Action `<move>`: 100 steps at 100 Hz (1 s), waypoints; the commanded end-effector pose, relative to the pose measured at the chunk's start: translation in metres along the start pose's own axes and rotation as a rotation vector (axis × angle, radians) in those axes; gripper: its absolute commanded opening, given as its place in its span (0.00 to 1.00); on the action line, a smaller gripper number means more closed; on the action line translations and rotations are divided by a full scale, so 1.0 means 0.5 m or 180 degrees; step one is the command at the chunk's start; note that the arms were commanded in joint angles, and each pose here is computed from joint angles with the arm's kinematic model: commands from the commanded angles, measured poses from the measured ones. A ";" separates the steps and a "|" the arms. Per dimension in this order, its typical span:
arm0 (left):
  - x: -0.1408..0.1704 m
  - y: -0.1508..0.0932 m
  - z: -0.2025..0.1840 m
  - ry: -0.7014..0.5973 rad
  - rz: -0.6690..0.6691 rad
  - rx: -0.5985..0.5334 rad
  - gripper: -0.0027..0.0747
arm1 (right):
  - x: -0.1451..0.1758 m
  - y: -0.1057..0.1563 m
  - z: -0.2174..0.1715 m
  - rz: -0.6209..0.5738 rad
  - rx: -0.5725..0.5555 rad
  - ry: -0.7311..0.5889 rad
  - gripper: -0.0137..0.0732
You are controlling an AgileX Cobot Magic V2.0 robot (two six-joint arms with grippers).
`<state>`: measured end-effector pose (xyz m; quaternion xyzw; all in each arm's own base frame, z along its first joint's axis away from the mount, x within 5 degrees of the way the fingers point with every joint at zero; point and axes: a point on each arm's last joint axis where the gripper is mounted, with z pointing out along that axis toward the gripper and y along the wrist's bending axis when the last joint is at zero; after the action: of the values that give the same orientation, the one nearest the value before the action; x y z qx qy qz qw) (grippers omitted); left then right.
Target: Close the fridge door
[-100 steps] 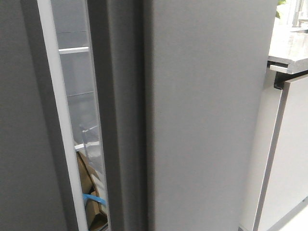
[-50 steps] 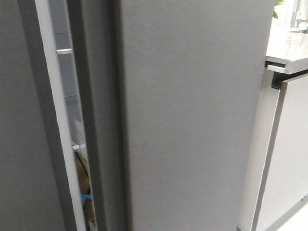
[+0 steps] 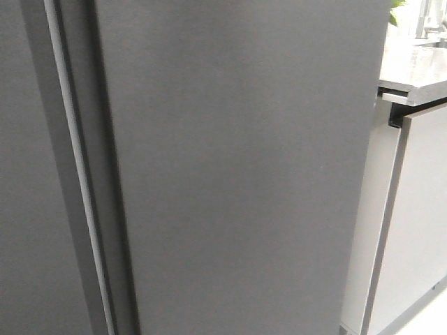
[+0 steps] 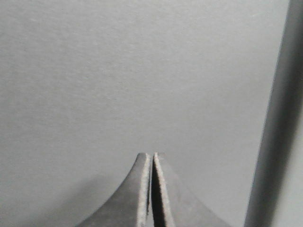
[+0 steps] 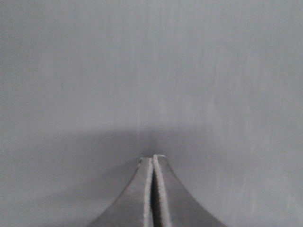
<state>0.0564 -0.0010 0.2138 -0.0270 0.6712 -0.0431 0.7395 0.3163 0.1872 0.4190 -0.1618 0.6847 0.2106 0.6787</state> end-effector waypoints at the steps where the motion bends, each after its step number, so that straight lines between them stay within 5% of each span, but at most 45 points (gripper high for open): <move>1: 0.008 0.000 0.004 -0.0094 -0.0018 0.0022 0.01 | -0.072 0.004 -0.032 -0.0014 -0.0026 -0.0544 0.07; 32: 0.008 0.000 0.004 -0.0094 -0.0018 0.0022 0.01 | -0.065 -0.017 -0.085 -0.0060 0.0077 -0.0632 0.07; 66: 0.008 0.000 0.004 -0.0094 -0.0018 0.0022 0.01 | -0.068 -0.073 -0.302 -0.0186 0.0515 -0.0874 0.07; 100: 0.008 0.000 0.004 -0.0094 -0.0018 0.0022 0.01 | 0.035 -0.092 -0.487 -0.0373 0.1043 -0.0940 0.07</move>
<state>0.0564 -0.0010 0.2138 -0.0270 0.6712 -0.0431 0.7395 0.1480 0.0352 0.3937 -0.0678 0.6354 0.0976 0.7630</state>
